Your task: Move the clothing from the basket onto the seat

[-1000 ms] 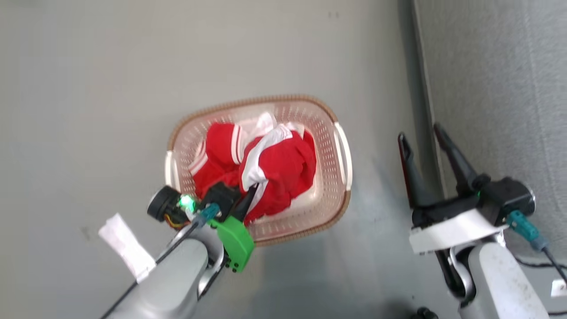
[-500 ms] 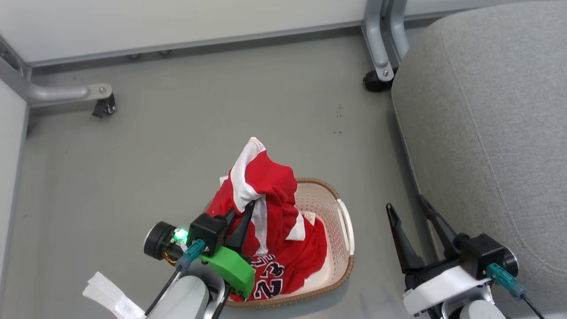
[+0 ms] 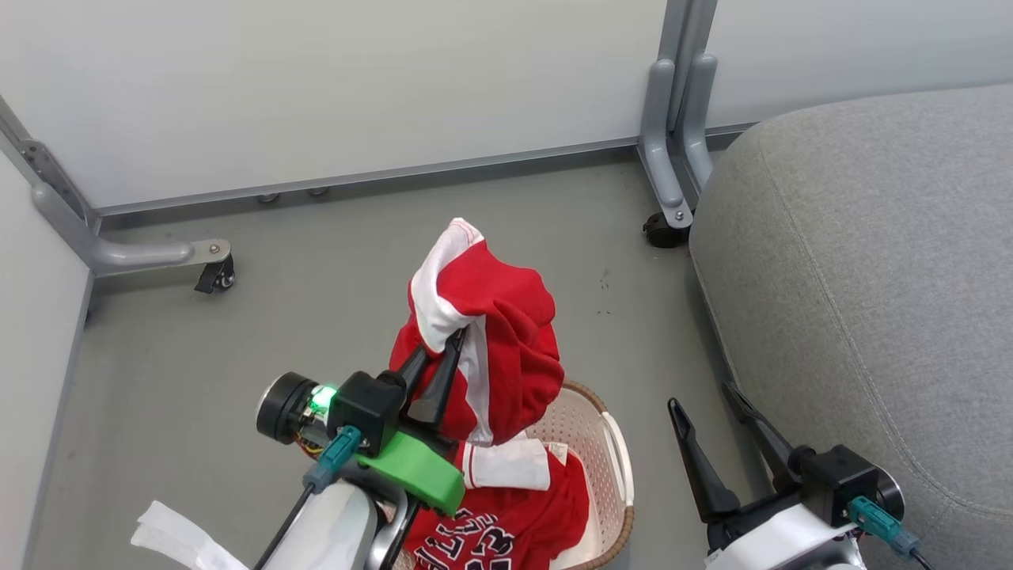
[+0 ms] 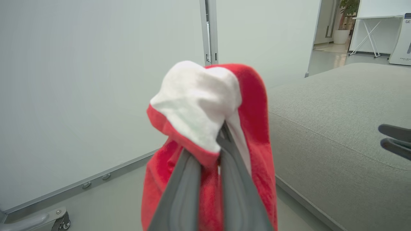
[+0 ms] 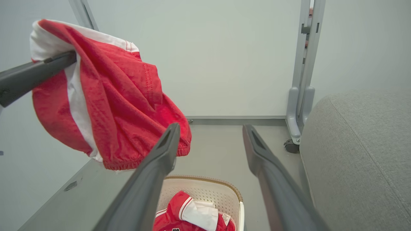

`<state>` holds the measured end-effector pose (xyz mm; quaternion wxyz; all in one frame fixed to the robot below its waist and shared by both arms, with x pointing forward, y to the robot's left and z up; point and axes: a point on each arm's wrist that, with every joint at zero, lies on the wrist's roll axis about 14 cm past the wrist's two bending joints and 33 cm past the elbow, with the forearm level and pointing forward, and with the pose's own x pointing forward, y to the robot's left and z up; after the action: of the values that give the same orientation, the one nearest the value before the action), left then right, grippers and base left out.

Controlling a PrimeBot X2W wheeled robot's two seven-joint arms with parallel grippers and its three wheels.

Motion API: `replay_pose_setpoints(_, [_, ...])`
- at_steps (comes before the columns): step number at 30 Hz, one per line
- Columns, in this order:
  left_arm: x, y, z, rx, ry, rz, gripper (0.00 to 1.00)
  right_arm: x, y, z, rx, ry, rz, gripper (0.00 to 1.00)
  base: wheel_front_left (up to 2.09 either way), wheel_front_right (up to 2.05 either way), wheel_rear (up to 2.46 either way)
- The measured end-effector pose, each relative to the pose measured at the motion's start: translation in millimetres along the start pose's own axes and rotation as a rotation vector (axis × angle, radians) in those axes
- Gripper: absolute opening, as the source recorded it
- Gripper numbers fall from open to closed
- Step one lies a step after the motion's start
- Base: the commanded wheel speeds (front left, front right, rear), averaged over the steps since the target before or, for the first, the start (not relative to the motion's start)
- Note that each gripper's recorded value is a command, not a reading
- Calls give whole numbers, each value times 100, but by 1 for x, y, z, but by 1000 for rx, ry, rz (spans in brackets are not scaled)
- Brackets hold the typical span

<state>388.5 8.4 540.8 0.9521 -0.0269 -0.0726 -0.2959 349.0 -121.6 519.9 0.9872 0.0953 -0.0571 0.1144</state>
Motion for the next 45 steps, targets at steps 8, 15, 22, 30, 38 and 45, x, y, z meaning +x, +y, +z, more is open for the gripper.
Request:
replay_pose_setpoints(8, [2, -10, 7, 18, -22, -30, 0, 1, 5, 4, 5, -14, 18, 100, 0, 0, 0])
replay_pose_setpoints(15, [2, -23, 5, 18, -15, -70, 0, 8, 25, 7, 27, -23, 82, 100, 0, 0, 0])
replay_pose_setpoints(22, [2, -46, 7, 32, -18, -139, 0, 12, 62, 8, 52, -21, 212, 100, 0, 0, 0])
replay_pose_setpoints(30, [1, -79, 14, 18, -40, -241, 0, 16, 71, 2, 55, 0, 254, 100, 0, 0, 0])
replay_pose_setpoints(38, [0, -113, 28, -12, -79, -344, 0, 11, 69, -14, 59, 54, 256, 100, 0, 0, 0])
replay_pose_setpoints(45, [-1, -125, 33, -17, -89, -384, 0, 7, 69, -17, 61, 69, 256, 77, 0, 0, 0])
